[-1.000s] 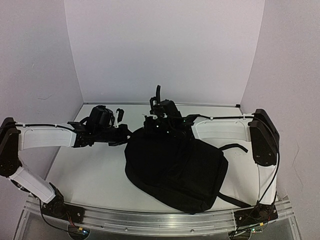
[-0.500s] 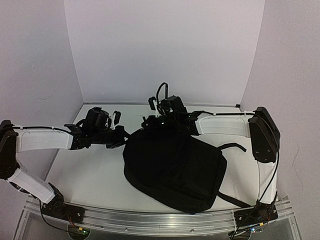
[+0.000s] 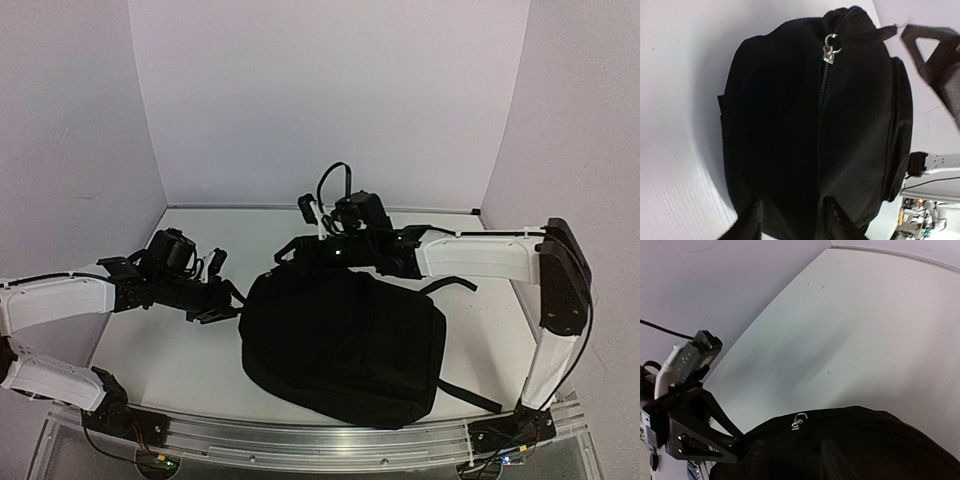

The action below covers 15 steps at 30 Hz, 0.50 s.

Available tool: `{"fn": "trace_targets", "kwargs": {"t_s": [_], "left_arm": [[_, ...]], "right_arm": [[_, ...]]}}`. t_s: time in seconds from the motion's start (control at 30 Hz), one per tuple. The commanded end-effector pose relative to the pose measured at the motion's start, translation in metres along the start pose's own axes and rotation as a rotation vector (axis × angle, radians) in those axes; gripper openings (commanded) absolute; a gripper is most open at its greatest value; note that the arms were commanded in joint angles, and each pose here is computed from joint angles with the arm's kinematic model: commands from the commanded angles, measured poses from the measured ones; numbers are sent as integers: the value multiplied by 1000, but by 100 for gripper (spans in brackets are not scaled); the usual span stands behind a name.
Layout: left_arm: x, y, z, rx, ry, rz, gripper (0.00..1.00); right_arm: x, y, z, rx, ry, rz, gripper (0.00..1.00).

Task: Pack the student bag
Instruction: Zip the student bag at the center of the board.

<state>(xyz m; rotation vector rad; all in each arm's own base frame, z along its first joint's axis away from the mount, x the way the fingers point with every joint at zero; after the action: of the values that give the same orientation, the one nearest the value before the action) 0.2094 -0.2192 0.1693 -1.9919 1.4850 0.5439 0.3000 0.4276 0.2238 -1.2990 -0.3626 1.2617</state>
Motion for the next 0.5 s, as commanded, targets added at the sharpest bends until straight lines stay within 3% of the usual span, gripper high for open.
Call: {"fn": "trace_targets", "kwargs": {"t_s": [0.0,0.1,0.27,0.47], "left_arm": [[-34,-21,-23,39,-39,-73,59],[-46,-40,-39,79,-21,-125,71],[-39,-77,-63,178,-3,-135,91],[12,-120,-83,284,25,-8,97]], "right_arm": [[-61,-47,15,1,74,-169,72],[-86,-41,-9,71,275,-140,86],[-126,-9,-60,210,500,-58,97],[-178,56,-112,374,716,62,98]]}}
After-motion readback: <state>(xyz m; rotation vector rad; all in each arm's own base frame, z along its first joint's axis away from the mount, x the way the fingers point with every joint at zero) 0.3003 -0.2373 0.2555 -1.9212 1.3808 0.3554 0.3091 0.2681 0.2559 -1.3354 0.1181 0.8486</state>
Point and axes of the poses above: each gripper's point midway between its finger pads, its own x axis out along the fingers, its own z axis along the line the jaws close on, y = z × x, the point moved 5 cm from there along -x, back along the fingers, and after that the axes turned 12 degrees about -x, right-handed, at the moved point
